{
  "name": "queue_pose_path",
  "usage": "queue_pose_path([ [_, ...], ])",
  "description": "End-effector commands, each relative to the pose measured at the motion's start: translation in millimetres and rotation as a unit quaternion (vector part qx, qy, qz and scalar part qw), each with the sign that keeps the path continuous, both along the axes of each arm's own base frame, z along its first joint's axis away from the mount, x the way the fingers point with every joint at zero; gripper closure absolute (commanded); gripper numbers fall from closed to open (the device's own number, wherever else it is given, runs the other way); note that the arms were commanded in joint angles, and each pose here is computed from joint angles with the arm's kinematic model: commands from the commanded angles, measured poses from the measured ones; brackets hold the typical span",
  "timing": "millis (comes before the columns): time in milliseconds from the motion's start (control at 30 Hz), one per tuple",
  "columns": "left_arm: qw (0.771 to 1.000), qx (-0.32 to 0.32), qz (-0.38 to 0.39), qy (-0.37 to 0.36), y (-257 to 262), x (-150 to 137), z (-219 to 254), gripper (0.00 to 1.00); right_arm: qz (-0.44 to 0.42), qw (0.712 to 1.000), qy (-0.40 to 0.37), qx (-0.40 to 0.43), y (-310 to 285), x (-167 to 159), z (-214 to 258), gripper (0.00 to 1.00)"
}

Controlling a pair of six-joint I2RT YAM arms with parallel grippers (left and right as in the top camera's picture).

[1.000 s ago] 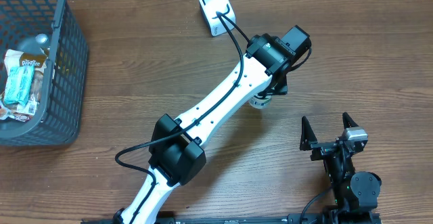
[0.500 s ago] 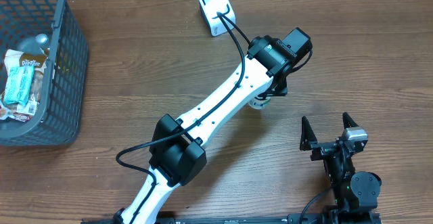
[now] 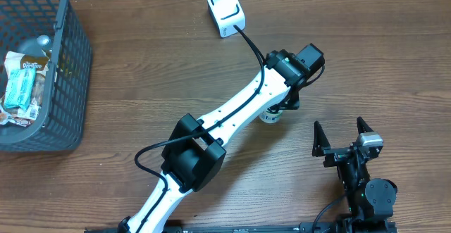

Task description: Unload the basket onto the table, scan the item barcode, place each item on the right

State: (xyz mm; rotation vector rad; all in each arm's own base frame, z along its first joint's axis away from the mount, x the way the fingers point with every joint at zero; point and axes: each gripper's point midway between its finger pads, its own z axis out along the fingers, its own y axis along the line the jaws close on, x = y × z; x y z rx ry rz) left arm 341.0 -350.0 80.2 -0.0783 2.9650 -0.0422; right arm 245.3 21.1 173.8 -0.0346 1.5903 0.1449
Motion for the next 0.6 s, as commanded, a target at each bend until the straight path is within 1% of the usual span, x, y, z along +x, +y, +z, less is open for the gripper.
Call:
queue_pose_path([
  [0,1.000,-0.007,0.002,0.002,-5,-4,1,0.62,-0.003,1.000,-0.001,-0.002,-1,0,-3,0.00],
  [233,1.000,-0.002,-0.001,0.007,-5,-8,-10,0.62,-0.003,1.000,-0.001,-0.002,-1,0,-3,0.00],
  [333,1.000,0.002,-0.003,0.009,-4,-11,-14,0.60,-0.003,1.000,-0.001,-0.002,-1,0,-3,0.00],
  [367,1.000,0.002,-0.003,0.010,-4,-11,-15,0.52,-0.003,1.000,-0.001,-0.002,-1,0,-3,0.00],
  [433,1.000,0.001,-0.004,0.009,-5,-11,-14,0.46,-0.003,1.000,-0.001,-0.002,-1,0,-3,0.00],
  [500,1.000,0.001,-0.003,0.009,-5,-11,-14,0.43,-0.003,1.000,-0.001,-0.002,-1,0,-3,0.00],
  [533,1.000,0.001,-0.004,0.009,-5,-11,-14,0.38,-0.003,1.000,-0.001,-0.002,-1,0,-3,0.00],
  [567,1.000,0.002,-0.006,0.009,-5,-11,-14,0.32,-0.003,1.000,-0.001,-0.002,-1,0,-3,0.00],
])
